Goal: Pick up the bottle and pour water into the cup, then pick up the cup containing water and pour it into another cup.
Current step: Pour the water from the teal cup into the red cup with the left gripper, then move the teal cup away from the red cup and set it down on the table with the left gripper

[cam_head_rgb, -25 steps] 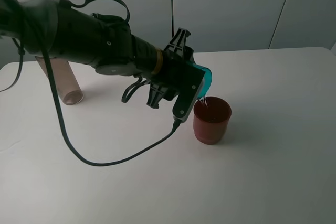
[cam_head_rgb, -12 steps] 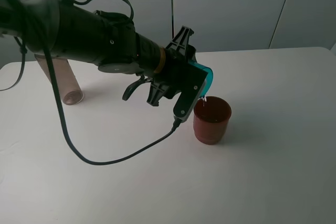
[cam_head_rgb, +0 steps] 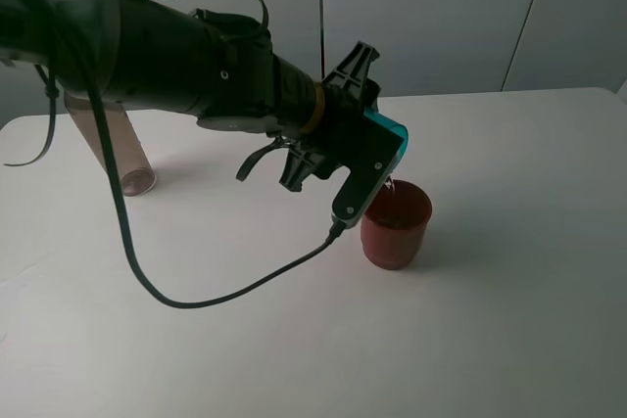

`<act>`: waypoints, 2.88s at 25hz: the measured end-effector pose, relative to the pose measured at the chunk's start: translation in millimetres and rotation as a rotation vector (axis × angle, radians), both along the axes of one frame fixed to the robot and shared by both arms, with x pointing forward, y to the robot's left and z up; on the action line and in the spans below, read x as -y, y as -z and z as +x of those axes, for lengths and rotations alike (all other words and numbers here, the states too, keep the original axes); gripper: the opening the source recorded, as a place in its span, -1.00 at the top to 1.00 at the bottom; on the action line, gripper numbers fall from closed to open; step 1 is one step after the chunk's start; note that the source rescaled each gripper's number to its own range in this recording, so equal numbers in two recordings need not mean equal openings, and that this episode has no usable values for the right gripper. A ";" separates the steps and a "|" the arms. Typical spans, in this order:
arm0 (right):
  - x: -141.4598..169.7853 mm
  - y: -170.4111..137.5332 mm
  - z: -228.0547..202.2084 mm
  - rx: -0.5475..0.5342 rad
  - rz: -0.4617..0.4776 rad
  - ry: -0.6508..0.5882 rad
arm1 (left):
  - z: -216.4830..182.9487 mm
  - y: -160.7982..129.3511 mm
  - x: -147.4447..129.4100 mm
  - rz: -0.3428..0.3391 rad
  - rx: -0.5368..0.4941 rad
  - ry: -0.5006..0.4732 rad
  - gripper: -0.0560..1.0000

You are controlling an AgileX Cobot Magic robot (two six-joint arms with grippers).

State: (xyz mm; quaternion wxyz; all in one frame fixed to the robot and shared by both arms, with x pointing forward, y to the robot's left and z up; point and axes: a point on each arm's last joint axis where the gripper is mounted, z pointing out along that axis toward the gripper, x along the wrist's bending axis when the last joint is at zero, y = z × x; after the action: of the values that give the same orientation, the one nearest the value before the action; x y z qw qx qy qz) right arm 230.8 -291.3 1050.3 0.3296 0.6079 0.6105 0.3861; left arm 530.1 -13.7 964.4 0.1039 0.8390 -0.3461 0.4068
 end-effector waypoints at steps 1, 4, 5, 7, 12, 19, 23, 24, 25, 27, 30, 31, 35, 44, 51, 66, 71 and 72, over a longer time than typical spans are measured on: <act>0.0 0.0 0.0 0.000 0.000 0.000 | -0.8 0.2 0.3 0.011 0.005 0.000 0.75; 0.0 0.0 0.0 0.000 0.000 0.000 | -3.7 -0.4 2.7 0.037 0.022 0.007 0.75; 0.0 0.0 0.0 0.000 0.000 0.000 | -3.8 -0.9 3.0 0.046 0.030 0.009 0.75; 0.0 0.0 0.0 0.000 0.000 0.000 | -3.7 -1.0 2.9 0.048 0.033 0.012 0.75; 0.0 0.0 0.0 0.000 0.000 0.000 | -4.9 -1.3 4.1 0.069 0.051 0.024 0.75; 0.0 0.0 0.0 0.000 0.000 0.000 | -5.8 -1.7 4.9 0.093 0.073 0.040 0.75; 0.0 0.0 0.0 0.000 0.000 0.000 | -5.4 -2.2 4.9 0.107 0.091 0.055 0.75; 0.0 0.0 0.0 0.000 0.000 0.000 | -5.3 -2.3 5.0 0.109 0.094 0.057 0.75; 0.0 0.0 0.0 0.000 0.000 0.000 | -5.2 -2.4 5.0 0.112 0.098 0.061 0.75; 0.0 0.0 0.0 0.000 0.000 0.000 | -5.1 -2.6 5.0 0.117 0.104 0.066 0.75; 0.0 0.0 0.0 0.000 0.000 0.000 | -6.6 -3.0 6.7 0.128 0.118 0.081 0.75; 0.0 0.0 0.0 0.000 0.000 0.000 | -7.2 -3.1 7.4 0.129 0.122 0.086 0.75; 0.0 0.0 0.0 0.000 0.000 0.000 | -9.2 -4.3 9.9 0.142 0.145 0.098 0.75; 0.0 0.0 0.0 0.000 0.000 0.000 | -9.1 -4.9 10.0 0.156 0.162 0.106 0.75; 0.0 0.0 0.0 0.000 0.000 0.000 | -9.9 -5.2 11.7 0.057 0.101 0.038 0.75; 0.0 0.0 0.0 0.000 0.000 0.000 | 11.3 -8.2 -0.8 -0.477 -0.282 -0.325 0.75; 0.0 0.0 0.0 0.000 0.000 0.000 | 40.9 -12.7 -28.4 -0.708 -0.448 -0.447 0.75; 0.0 0.0 0.0 0.000 0.000 0.000 | 47.5 -13.6 -35.8 -0.746 -0.468 -0.474 0.75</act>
State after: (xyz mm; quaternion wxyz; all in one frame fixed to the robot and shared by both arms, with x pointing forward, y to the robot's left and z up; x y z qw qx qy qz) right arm 230.8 -291.3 1050.3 0.3296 0.6079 0.6105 0.3861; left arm 577.7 22.0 978.0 0.3767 0.8690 0.0556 0.3160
